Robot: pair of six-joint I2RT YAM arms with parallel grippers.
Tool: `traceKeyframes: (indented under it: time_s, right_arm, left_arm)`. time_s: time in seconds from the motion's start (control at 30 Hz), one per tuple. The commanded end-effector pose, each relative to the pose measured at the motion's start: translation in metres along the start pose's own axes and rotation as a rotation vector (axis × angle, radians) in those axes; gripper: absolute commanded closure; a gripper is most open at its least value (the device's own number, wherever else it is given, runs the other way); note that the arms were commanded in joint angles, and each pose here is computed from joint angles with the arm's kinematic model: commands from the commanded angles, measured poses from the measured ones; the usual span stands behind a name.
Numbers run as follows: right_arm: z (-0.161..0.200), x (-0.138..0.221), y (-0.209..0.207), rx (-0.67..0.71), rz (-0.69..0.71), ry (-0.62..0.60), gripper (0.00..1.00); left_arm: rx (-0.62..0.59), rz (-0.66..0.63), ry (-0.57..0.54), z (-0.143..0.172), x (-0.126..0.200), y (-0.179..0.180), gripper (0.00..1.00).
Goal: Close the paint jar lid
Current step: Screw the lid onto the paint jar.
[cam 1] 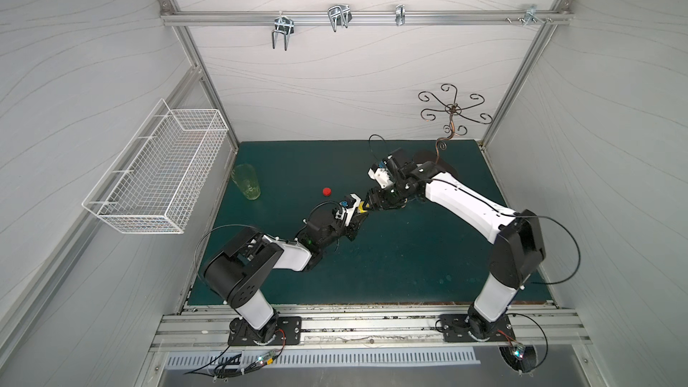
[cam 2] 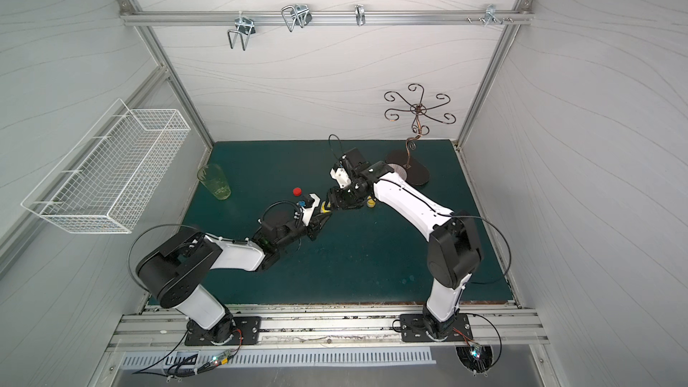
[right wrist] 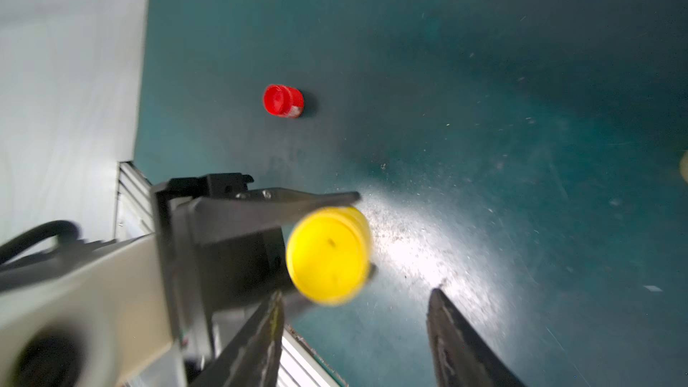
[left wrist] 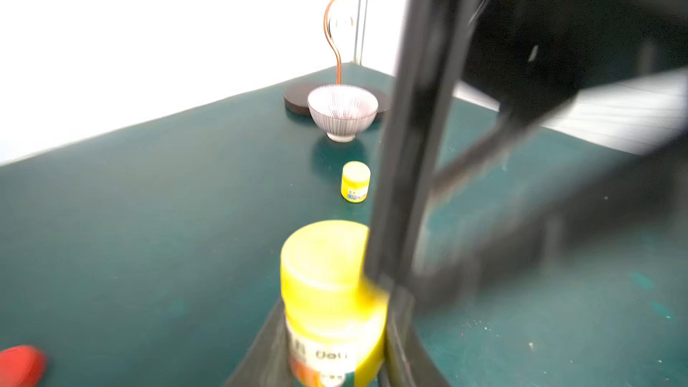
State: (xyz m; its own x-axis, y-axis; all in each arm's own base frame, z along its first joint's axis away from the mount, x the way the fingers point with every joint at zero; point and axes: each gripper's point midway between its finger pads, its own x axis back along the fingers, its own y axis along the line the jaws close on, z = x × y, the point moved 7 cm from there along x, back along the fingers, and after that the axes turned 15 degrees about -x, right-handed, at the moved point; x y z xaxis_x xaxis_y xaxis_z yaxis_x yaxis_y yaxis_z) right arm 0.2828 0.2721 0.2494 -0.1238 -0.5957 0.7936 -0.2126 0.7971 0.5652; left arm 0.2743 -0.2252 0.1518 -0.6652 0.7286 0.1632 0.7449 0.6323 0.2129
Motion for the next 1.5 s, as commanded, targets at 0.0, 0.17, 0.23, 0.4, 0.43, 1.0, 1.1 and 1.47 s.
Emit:
traceKeyframes:
  time_s: [0.0,0.17,0.23,0.4,0.43,1.0,1.1,1.47]
  right_arm:
    - [0.008,0.025,0.005,0.028,-0.015,0.012,0.35]
    - [0.017,0.016,0.017,0.085,-0.024,0.045,0.34]
    - [0.019,0.01,0.022,0.105,-0.025,0.063,0.35]
    - [0.018,-0.005,0.031,0.132,-0.019,0.084,0.34]
    - [0.017,-0.007,0.03,0.131,-0.011,0.088,0.34]
    - [0.015,-0.035,0.027,0.125,-0.007,0.139,0.52]
    - [0.015,-0.038,0.027,0.125,-0.015,0.148,0.6]
    - [0.012,-0.037,0.015,0.134,0.027,0.129,0.81]
  left_arm:
    - [-0.042,-0.014,-0.109,-0.025,0.01,0.003,0.98]
    - [-0.025,-0.012,-0.12,-0.025,0.016,0.0,0.98]
    - [-0.026,-0.007,-0.123,-0.026,0.016,-0.002,0.98]
    - [-0.031,-0.005,-0.128,-0.029,0.016,-0.006,0.98]
    - [-0.031,-0.002,-0.129,-0.03,0.016,-0.006,0.98]
    - [-0.041,-0.009,-0.131,-0.033,0.019,-0.007,0.98]
    - [-0.047,-0.009,-0.136,-0.035,0.018,-0.008,0.98]
    - [0.002,-0.09,-0.139,-0.036,0.021,0.0,0.78]
